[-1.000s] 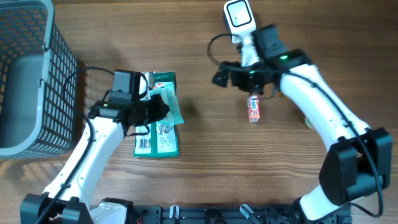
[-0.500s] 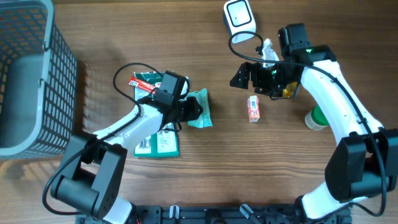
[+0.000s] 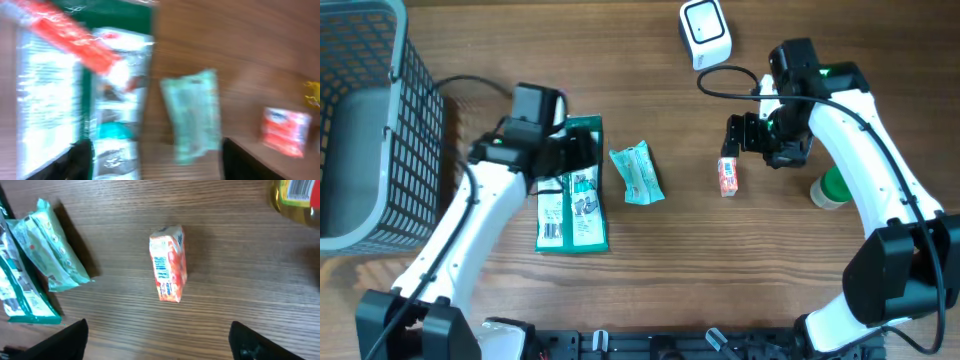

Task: Scan the item barcode
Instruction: 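Lift the wipes pack and set it right of the glove packet, then move the right gripper down and grasp the red Kleenex pack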

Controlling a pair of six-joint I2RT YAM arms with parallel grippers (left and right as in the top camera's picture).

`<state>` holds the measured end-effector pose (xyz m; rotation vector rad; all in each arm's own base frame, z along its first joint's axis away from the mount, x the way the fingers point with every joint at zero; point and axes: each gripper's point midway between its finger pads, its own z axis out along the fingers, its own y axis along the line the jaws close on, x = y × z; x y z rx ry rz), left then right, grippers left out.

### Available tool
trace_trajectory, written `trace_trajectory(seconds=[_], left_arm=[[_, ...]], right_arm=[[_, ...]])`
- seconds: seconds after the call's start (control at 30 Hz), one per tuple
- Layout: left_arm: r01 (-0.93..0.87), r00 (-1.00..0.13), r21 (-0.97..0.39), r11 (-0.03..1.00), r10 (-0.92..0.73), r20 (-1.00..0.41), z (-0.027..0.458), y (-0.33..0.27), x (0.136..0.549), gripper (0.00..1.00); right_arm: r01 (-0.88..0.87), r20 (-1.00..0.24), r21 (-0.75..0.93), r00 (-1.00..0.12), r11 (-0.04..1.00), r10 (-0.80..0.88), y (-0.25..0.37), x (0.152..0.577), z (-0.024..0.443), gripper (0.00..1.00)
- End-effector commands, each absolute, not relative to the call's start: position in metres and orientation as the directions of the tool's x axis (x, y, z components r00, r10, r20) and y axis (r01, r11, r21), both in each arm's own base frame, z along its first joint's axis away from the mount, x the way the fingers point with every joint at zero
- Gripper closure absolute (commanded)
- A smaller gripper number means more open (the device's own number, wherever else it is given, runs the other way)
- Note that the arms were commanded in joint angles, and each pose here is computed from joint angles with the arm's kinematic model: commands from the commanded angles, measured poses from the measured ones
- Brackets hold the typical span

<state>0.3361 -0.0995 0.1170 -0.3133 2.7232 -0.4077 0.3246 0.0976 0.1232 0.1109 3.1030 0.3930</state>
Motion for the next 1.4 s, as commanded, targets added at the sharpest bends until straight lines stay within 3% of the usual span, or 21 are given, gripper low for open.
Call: trace_trajectory(seconds=[0.0,0.03,0.07,0.13,0.2,0.3,0.33,0.37,0.4,0.57,0.8,0.93,1.07,1.2,1.37], left_arm=[[-0.293,-0.881,-0.17,0.941,-0.335,-0.335,0.11,-0.045,0.333,0.17],[-0.306,-0.879,-0.166,0.937,-0.345,-0.328,0.109,-0.04,0.332,0.03],[-0.314,-0.877,-0.166,0.935,-0.353,-0.327,0.109,-0.038,0.332,0.0],[-0.321,-0.874,-0.166,0.932,-0.359,-0.328,0.109,-0.035,0.332,0.0],[-0.321,-0.874,-0.166,0.932,-0.359,-0.328,0.109,-0.035,0.332,0.0],[-0.321,-0.874,-0.166,0.932,-0.359,-0.327,0.109,-0.035,0.332,0.0],[-0.321,-0.874,-0.166,0.932,-0.359,-0.327,0.109,-0.035,0.332,0.0],[-0.321,-0.874,-0.166,0.932,-0.359,-0.328,0.109,-0.035,0.332,0.0],[-0.321,-0.874,-0.166,0.932,-0.359,-0.327,0.109,-0.035,0.332,0.0],[-0.321,-0.874,-0.166,0.932,-0.359,-0.328,0.109,-0.035,0.332,0.0],[-0.321,-0.874,-0.166,0.932,-0.359,-0.328,0.109,-0.035,0.332,0.0],[-0.321,-0.874,-0.166,0.932,-0.359,-0.328,0.109,-0.035,0.332,0.0],[-0.321,-0.874,-0.166,0.932,-0.359,-0.328,0.109,-0.035,0.332,0.0],[-0.321,-0.874,-0.166,0.932,-0.359,-0.328,0.109,-0.035,0.332,0.0],[-0.321,-0.874,-0.166,0.932,-0.359,-0.328,0.109,-0.035,0.332,0.0]], right_arm=[[0.084,-0.016,0.166,-0.996,0.983,0.087,0.096,0.32,0.122,0.17],[0.093,-0.013,0.143,-0.995,0.985,0.096,0.096,0.318,0.119,0.18],[0.099,-0.013,0.12,-0.995,0.988,0.101,0.097,0.317,0.116,0.18],[0.064,-0.025,0.116,-0.997,0.991,0.067,0.106,0.315,0.104,0.14],[0.042,-0.045,0.117,-0.998,0.992,0.047,0.112,0.317,0.096,0.0],[0.037,-0.076,0.128,-0.996,0.991,0.047,0.114,0.324,0.096,0.0],[0.014,-0.1,0.134,-0.995,0.991,0.028,0.116,0.33,0.097,0.03],[0.012,-0.106,0.126,-0.994,0.992,0.025,0.115,0.331,0.097,0.27],[0.014,-0.094,0.12,-0.995,0.993,0.025,0.113,0.327,0.093,0.35],[-0.01,-0.081,0.101,-0.997,0.995,-0.001,0.109,0.318,0.067,0.35],[-0.011,-0.113,0.112,-0.994,0.994,0.001,0.109,0.319,0.043,0.43],[-0.018,-0.134,0.117,-0.991,0.993,-0.002,0.111,0.319,0.033,0.53],[-0.02,-0.138,0.128,-0.99,0.992,-0.002,0.113,0.32,0.032,0.71],[0.005,-0.112,0.273,-0.993,0.962,0.037,0.14,0.318,0.037,0.75],[-0.003,-0.191,0.14,-0.981,0.99,0.024,0.149,0.322,0.035,0.77]])
